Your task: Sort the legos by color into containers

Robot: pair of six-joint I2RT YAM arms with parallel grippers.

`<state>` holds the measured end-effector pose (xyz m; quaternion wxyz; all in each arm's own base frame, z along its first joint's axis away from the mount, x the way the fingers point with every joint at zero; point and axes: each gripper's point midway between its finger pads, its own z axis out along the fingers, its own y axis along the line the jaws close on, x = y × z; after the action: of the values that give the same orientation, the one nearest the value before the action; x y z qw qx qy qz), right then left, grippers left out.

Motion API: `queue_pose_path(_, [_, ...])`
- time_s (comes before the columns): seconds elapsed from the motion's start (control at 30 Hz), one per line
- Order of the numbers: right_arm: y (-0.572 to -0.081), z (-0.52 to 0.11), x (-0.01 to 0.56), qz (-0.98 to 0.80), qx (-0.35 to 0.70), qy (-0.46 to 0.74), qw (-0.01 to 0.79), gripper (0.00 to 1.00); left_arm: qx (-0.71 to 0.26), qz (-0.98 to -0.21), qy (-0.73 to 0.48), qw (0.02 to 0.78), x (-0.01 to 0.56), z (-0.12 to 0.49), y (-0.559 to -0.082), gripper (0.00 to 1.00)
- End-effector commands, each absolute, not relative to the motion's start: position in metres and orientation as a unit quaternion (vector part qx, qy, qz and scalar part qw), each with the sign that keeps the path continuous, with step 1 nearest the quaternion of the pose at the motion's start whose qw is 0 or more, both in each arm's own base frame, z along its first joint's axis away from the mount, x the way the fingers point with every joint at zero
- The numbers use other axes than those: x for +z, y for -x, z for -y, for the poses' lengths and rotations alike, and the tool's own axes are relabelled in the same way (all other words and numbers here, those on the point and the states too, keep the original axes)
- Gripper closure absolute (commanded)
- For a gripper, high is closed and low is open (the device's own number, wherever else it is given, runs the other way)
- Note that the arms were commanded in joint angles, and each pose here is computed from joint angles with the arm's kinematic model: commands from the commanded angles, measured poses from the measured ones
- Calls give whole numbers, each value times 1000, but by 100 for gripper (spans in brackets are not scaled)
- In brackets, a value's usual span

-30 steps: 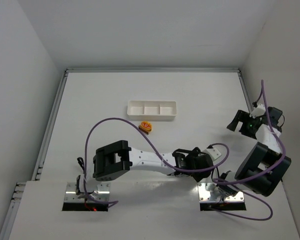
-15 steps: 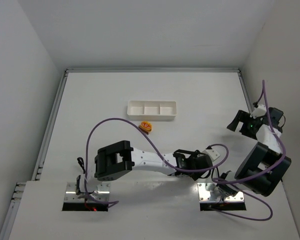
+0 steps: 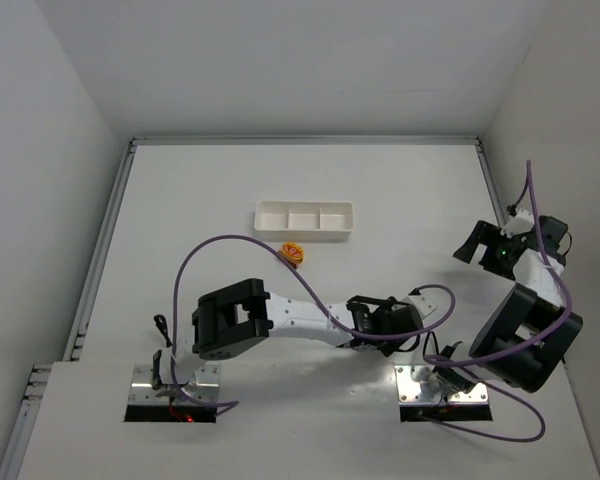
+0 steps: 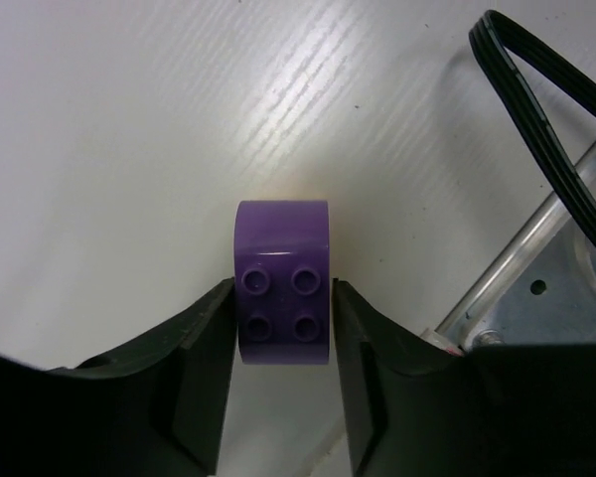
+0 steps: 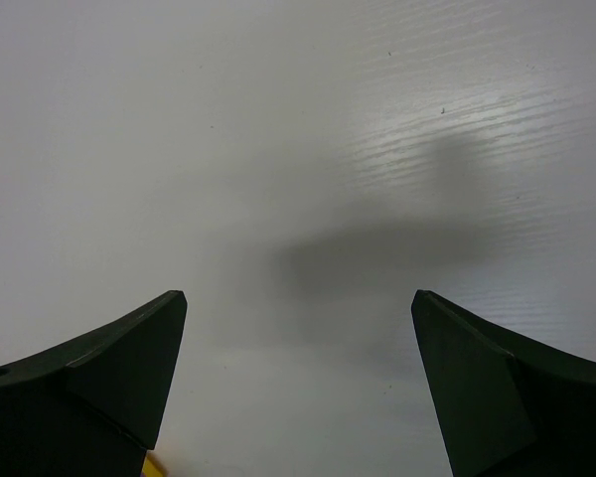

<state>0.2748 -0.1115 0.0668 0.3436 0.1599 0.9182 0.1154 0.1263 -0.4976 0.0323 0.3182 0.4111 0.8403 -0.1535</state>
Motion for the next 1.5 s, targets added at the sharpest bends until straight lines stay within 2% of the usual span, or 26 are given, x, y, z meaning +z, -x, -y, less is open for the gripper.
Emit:
queue_pose_path(0.0, [-287, 116, 81, -911, 121, -145, 366, 4, -175, -830, -392, 355, 66, 506, -141, 46])
queue_pose_path(0.07, [-286, 113, 77, -913, 130, -146, 359, 4, -177, -827, -395, 359, 72, 506, -142, 34])
queue_pose_path(0.1, [-286, 113, 77, -913, 130, -146, 359, 4, -182, -824, -399, 359, 73, 508, -141, 32])
queue_pose_path(0.23, [-286, 113, 77, -913, 128, -142, 360, 4, -183, -820, -402, 363, 76, 510, -142, 32])
queue_pose_path(0.37, [-286, 113, 77, -913, 128, -142, 360, 4, -187, -819, -400, 365, 80, 513, -142, 53])
queue_pose_path(0.47, [-286, 112, 78, -912, 132, -140, 361, 4, -181, -817, -403, 370, 80, 512, -144, 57])
queue_pose_path(0.6, [-287, 109, 79, -910, 141, -137, 364, 4, -185, -811, -408, 377, 90, 512, -145, 68])
queue_pose_path(0.63, [-286, 106, 79, -912, 145, -132, 361, 4, -196, -807, -406, 381, 102, 513, -144, 70])
queue_pose_path(0.7, [-287, 98, 82, -908, 166, -115, 368, 4, -208, -798, -411, 390, 113, 511, -150, 80])
queue_pose_path(0.73, [-285, 86, 83, -903, 194, -91, 372, 4, -223, -789, -402, 408, 137, 508, -156, 84])
queue_pose_path(0.83, [-280, 59, 96, -884, 255, -46, 390, 4, -233, -778, -389, 436, 170, 490, -188, 96])
queue_pose_path(1.03, [-269, 9, 127, -815, 377, 67, 435, 4, -243, -756, -397, 460, 216, 422, -252, 97])
queue_pose_path(1.13, [-264, -11, 149, -780, 441, 78, 437, 4, -220, -774, -362, 471, 227, 375, -284, 97])
queue_pose_path(1.23, [-267, -22, 167, -748, 491, 82, 438, 5, -240, -801, -335, 434, 221, 331, -312, 100])
queue_pose_path(1.3, [-271, -34, 178, -721, 534, 87, 433, 5, -319, -802, -338, 376, 217, 324, -307, 100])
queue_pose_path(1.33, [-272, -40, 181, -713, 549, 89, 427, 6, -343, -805, -321, 362, 217, 305, -323, 100])
queue_pose_path(1.37, [-278, -45, 191, -703, 557, 103, 429, 6, -410, -791, -322, 321, 221, 309, -309, 100])
queue_pose_path(1.43, [-280, -68, 198, -692, 580, 135, 408, 7, -475, -778, -309, 270, 221, 305, -306, 100])
queue_pose_path(1.47, [-282, -76, 199, -689, 586, 148, 399, 10, -478, -778, -305, 271, 219, 308, -309, 100])
